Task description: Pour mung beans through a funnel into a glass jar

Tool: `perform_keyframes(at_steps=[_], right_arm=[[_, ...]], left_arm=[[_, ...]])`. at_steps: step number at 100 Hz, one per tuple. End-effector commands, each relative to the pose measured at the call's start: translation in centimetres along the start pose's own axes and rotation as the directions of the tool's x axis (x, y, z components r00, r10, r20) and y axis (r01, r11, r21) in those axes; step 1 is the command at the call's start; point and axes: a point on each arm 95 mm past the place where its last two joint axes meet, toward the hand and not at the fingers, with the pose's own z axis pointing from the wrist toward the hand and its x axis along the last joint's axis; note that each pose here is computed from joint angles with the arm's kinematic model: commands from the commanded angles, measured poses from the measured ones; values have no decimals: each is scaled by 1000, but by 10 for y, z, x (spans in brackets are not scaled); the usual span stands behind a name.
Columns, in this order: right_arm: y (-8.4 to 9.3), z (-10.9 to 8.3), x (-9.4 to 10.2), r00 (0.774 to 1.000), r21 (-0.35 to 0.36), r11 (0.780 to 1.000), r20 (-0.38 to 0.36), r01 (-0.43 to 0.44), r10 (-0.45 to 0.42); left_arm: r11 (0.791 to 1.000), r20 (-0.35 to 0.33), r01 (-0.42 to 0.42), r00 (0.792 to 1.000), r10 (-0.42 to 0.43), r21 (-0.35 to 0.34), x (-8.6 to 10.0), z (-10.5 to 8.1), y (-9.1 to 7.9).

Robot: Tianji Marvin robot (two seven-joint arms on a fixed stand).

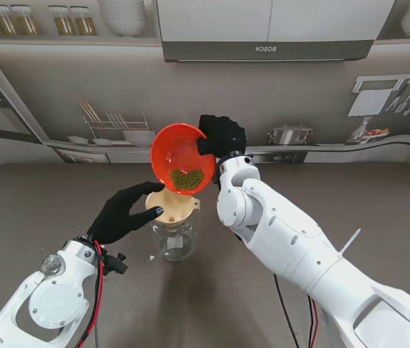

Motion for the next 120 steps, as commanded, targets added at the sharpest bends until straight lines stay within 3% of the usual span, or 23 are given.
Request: perform_keyframes(at_steps=[1, 55, 120], right_arm=[[2, -1, 5, 1000, -19, 1000, -31, -2, 2], [-2, -10, 11, 987, -101, 990, -122, 96, -108], [-2, -18, 22, 952, -213, 962, -216, 173, -219]], left_arm=[[1000, 2, 9, 1000, -9, -17, 1, 0, 3], [1000, 5, 15, 1000, -15, -20, 1, 1, 4], [1000, 10, 18, 1000, -18, -18, 2, 0, 4]])
